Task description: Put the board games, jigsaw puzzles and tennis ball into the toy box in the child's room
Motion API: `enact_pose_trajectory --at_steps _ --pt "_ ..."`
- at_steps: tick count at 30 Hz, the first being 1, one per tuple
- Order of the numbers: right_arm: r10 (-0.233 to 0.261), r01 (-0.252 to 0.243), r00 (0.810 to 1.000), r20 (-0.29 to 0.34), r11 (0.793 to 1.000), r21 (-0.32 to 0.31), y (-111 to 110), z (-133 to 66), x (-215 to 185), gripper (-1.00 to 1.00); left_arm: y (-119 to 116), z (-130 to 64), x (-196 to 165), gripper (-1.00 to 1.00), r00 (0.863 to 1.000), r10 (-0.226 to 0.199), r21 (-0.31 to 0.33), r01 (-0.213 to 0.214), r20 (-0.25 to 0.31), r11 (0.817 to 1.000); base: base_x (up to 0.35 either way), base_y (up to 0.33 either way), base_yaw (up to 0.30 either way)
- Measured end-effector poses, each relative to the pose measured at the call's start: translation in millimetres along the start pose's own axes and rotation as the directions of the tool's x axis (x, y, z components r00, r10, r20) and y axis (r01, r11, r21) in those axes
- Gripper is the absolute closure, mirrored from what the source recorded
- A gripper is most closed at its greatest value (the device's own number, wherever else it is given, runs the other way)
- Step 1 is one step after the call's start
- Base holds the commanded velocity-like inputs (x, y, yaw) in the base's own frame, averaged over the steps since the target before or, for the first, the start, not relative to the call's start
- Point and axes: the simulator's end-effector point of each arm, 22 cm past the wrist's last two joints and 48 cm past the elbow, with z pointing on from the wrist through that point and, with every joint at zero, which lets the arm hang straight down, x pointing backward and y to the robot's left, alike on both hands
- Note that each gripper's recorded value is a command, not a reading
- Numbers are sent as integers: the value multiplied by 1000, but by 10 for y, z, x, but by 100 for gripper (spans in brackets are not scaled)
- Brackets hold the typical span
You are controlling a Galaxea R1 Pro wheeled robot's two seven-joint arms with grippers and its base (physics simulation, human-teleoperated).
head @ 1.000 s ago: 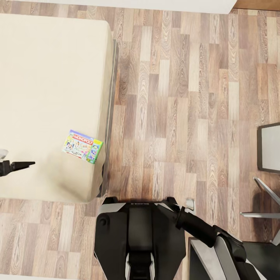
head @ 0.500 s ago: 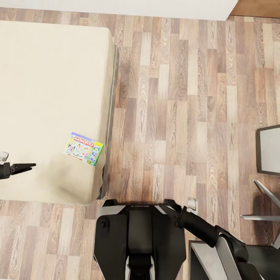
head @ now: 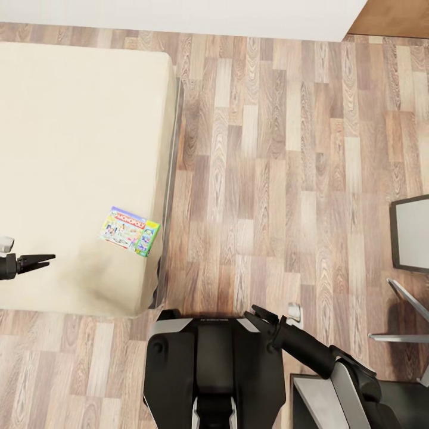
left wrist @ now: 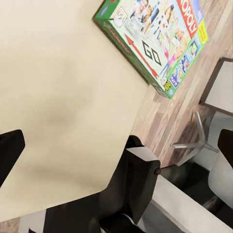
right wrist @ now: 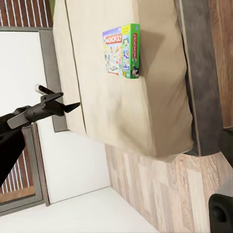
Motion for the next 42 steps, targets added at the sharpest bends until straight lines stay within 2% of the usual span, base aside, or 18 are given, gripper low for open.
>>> enact_pose_trajectory --at_steps 4,8,14,18,24,42 --pt "-5 5 1000 2 1000 -4 26 -1 -17 -100 6 -17 32 -100 1000 -17 1 17 1 1000 0 0 0" --pt "-10 11 1000 5 1000 -7 50 -2 -34 -100 57 -36 139 -100 998 -61 1 61 -1 998 0 0 0" --pt "-18 18 1000 8 1000 -11 87 -6 -57 -100 118 -97 260 -100 996 -86 -2 86 4 996 0 0 0" --pt "-23 23 1000 10 1000 -13 109 -10 -71 -100 195 -119 460 -100 992 -129 -2 129 0 992 0 0 0" --pt "-30 30 999 13 999 -18 147 -14 -95 -100 220 -138 602 -100 991 -132 2 132 2 991 0 0 0" --pt "-48 49 999 23 998 -34 268 -14 -149 -100 107 -158 662 -100 993 -120 32 120 7 992 0 0 0"
